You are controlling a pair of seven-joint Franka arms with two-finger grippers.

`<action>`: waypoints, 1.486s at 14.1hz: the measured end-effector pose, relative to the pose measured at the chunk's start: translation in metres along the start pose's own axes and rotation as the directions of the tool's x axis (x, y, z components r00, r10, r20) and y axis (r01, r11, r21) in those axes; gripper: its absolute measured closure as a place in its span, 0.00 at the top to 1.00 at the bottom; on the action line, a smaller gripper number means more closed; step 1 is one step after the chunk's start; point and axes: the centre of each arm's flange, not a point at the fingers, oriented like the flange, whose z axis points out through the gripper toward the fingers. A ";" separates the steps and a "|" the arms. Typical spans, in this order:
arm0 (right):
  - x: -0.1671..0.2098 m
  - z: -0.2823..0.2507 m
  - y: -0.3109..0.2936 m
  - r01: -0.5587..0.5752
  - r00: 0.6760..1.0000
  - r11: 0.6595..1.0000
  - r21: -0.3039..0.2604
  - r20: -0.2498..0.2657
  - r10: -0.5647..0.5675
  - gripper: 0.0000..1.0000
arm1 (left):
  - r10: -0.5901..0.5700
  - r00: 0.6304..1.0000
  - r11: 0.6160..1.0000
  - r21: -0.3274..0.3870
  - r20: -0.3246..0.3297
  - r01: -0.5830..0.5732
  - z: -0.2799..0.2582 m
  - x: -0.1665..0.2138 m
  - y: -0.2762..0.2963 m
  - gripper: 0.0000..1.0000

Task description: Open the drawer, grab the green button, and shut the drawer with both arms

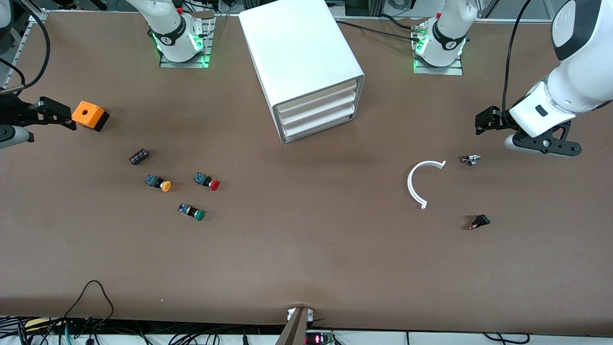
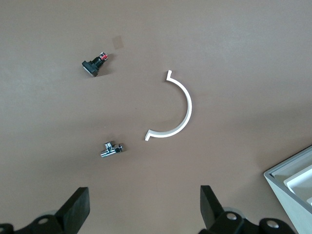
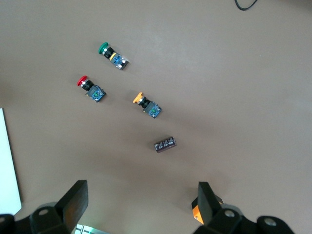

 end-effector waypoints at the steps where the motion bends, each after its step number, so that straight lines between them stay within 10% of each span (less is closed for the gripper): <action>1: -0.001 0.000 0.003 -0.006 1.000 1.000 0.000 -0.001 0.006 1.00 | -0.001 1.000 1.000 0.002 -0.026 0.001 0.003 -0.005 0.001 1.00; 21: -0.029 0.006 0.004 -0.014 1.000 1.000 -0.011 0.025 0.015 1.00 | -0.001 0.996 1.000 0.009 -0.094 0.002 -0.025 -0.023 0.007 1.00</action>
